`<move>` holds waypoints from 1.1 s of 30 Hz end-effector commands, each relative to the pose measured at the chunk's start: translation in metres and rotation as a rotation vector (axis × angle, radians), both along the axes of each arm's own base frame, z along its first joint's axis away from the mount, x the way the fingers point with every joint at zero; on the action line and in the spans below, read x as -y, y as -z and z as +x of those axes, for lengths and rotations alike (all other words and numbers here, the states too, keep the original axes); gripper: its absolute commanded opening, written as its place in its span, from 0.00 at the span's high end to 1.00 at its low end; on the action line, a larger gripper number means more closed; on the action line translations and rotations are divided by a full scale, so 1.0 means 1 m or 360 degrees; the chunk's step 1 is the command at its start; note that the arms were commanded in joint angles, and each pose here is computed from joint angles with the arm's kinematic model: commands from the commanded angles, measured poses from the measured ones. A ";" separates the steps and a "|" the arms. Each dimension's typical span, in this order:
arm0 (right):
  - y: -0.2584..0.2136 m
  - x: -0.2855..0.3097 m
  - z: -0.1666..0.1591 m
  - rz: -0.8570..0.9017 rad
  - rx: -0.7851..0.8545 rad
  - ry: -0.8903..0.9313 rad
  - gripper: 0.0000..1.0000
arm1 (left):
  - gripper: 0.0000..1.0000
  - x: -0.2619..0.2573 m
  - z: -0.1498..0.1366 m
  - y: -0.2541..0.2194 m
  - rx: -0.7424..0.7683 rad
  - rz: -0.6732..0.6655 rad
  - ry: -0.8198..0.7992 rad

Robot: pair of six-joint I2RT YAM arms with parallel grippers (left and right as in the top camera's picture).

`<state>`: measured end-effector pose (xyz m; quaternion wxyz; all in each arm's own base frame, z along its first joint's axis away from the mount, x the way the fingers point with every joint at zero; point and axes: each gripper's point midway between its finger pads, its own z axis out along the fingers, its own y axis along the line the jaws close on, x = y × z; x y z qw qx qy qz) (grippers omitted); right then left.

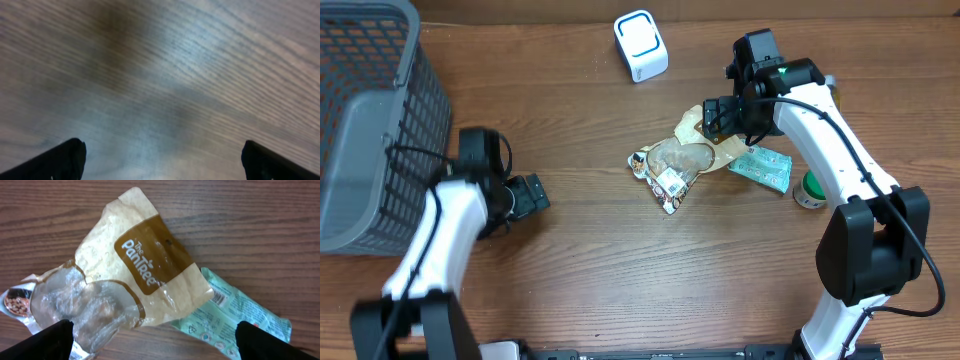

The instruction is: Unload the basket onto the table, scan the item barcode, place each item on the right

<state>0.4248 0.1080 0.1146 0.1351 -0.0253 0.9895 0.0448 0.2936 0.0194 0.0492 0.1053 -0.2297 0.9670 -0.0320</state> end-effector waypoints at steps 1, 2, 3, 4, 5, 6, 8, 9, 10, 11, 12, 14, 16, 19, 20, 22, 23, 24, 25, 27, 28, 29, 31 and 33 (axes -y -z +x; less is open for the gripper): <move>-0.001 0.003 0.000 -0.0010 0.0007 0.0018 0.00 | 0.01 0.005 -0.010 0.009 0.0270 0.0001 0.0024; -0.001 0.003 0.000 -0.0010 0.0007 0.0018 0.00 | 0.00 0.005 -0.007 0.010 0.0364 0.0009 0.0024; -0.001 0.003 0.000 -0.0010 0.0007 0.0018 0.00 | 0.00 0.005 -0.006 0.010 0.0460 0.0021 0.0029; -0.001 0.003 0.000 -0.0010 0.0007 0.0018 0.00 | 0.00 0.005 -0.008 0.009 0.0514 0.0034 0.0043; -0.001 0.003 0.000 -0.0010 0.0007 0.0018 0.00 | 0.00 0.004 -0.010 0.007 0.0563 0.0051 0.0056; -0.001 0.003 0.000 -0.0010 0.0007 0.0018 0.00 | 0.01 0.003 -0.009 0.004 0.0623 0.0078 0.0070; -0.001 0.003 0.000 -0.0010 0.0007 0.0018 0.00 | 0.00 -0.001 -0.005 -0.006 0.0750 0.0126 0.0063; -0.001 0.003 0.000 -0.0010 0.0007 0.0018 0.00 | 0.00 -0.004 -0.002 -0.012 0.0833 0.0151 0.0057; -0.001 0.003 0.000 -0.0010 0.0007 0.0018 0.00 | 0.01 -0.005 0.001 -0.018 0.0907 0.0171 0.0048; -0.001 0.003 0.000 -0.0010 0.0007 0.0018 0.00 | 0.01 -0.006 0.004 -0.024 0.0991 0.0188 0.0041; -0.001 0.003 0.000 -0.0010 0.0007 0.0018 0.00 | 0.00 -0.008 0.005 -0.029 0.1066 0.0203 0.0033; -0.001 0.003 0.000 -0.0010 0.0007 0.0018 0.00 | 0.00 -0.009 0.005 -0.036 0.1197 0.0222 0.0023; -0.001 0.003 0.000 -0.0010 0.0007 0.0018 0.00 | 0.00 -0.008 0.002 -0.038 0.1285 0.0229 0.0019; -0.001 0.003 0.000 -0.0010 0.0007 0.0018 0.00 | 0.00 -0.008 -0.006 -0.038 0.1402 0.0239 0.0014; -0.001 0.003 0.000 -0.0010 0.0007 0.0018 0.00 | 0.00 -0.007 -0.008 -0.038 0.1438 0.0242 0.0013; -0.001 0.003 0.000 -0.0010 0.0007 0.0018 0.00 | 0.01 -0.007 -0.013 -0.038 0.1498 0.0248 0.0010; -0.001 0.003 0.000 -0.0010 0.0007 0.0018 0.00 | 0.01 -0.007 -0.015 -0.037 0.1514 0.0249 0.0009; -0.001 0.003 0.000 -0.0010 0.0007 0.0018 0.00 | 0.01 -0.007 -0.019 -0.035 0.1526 0.0249 0.0008; -0.001 0.003 0.000 -0.0010 0.0007 0.0018 0.00 | 0.00 -0.006 -0.021 -0.034 0.1533 0.0247 0.0004; -0.001 0.003 0.000 -0.0010 0.0007 0.0018 0.00 | 0.00 -0.006 -0.025 -0.032 0.1521 0.0246 0.0006; -0.001 0.003 0.000 -0.0010 0.0007 0.0018 0.00 | 0.00 -0.006 -0.026 -0.032 0.1519 0.0246 0.0006; -0.001 0.003 0.000 -0.0010 0.0007 0.0018 0.00 | 0.01 -0.006 -0.028 -0.032 0.1516 0.0247 0.0006; -0.001 0.003 0.000 -0.0010 0.0007 0.0018 0.00 | 0.00 -0.006 -0.031 -0.034 0.1519 0.0250 0.0010; -0.001 0.003 0.000 -0.0010 0.0007 0.0018 0.00 | 0.00 -0.005 -0.035 -0.035 0.1526 0.0251 0.0009</move>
